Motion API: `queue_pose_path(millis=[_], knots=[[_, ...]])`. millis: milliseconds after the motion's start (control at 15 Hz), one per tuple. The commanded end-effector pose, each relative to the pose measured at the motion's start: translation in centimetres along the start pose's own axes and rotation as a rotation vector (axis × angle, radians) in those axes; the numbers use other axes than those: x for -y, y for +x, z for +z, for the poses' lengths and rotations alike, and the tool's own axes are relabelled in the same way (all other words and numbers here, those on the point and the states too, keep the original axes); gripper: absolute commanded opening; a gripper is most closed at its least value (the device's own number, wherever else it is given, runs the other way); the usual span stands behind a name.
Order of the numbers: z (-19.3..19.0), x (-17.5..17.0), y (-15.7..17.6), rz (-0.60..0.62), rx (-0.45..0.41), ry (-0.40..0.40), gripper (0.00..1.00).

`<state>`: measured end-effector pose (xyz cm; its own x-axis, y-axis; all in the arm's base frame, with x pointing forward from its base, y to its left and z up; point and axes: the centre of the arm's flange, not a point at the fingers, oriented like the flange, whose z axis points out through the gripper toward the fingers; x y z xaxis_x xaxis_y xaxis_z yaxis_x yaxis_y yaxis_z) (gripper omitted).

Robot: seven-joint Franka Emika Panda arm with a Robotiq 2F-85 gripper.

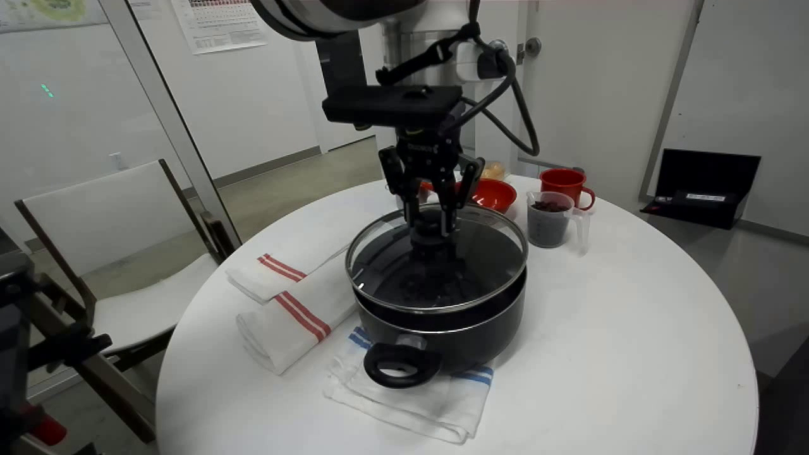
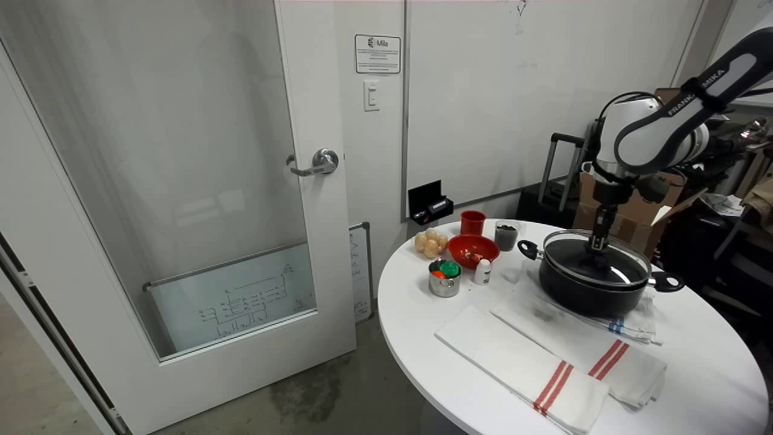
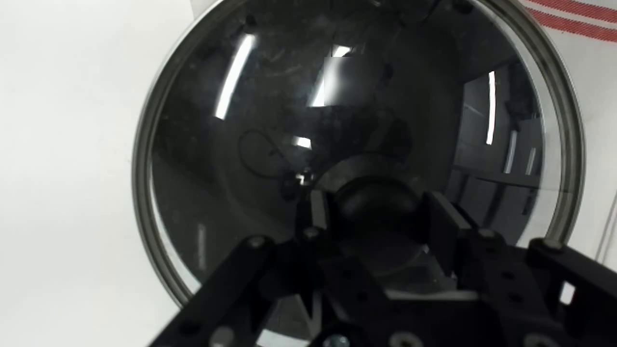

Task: Put the glass lid on the black pot

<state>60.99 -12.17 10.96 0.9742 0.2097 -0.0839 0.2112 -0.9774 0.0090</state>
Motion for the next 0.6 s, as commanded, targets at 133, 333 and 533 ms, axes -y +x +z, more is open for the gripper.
queue_pose_path(millis=[133, 333, 533], knots=[[-0.42, -1.12, 0.76, 0.036, 0.001, 0.023, 0.25], [-0.11, -1.44, 0.72, 0.045, 0.003, 0.029, 0.25], [0.07, -1.62, 0.76, 0.050, 0.006, 0.033, 0.25]])
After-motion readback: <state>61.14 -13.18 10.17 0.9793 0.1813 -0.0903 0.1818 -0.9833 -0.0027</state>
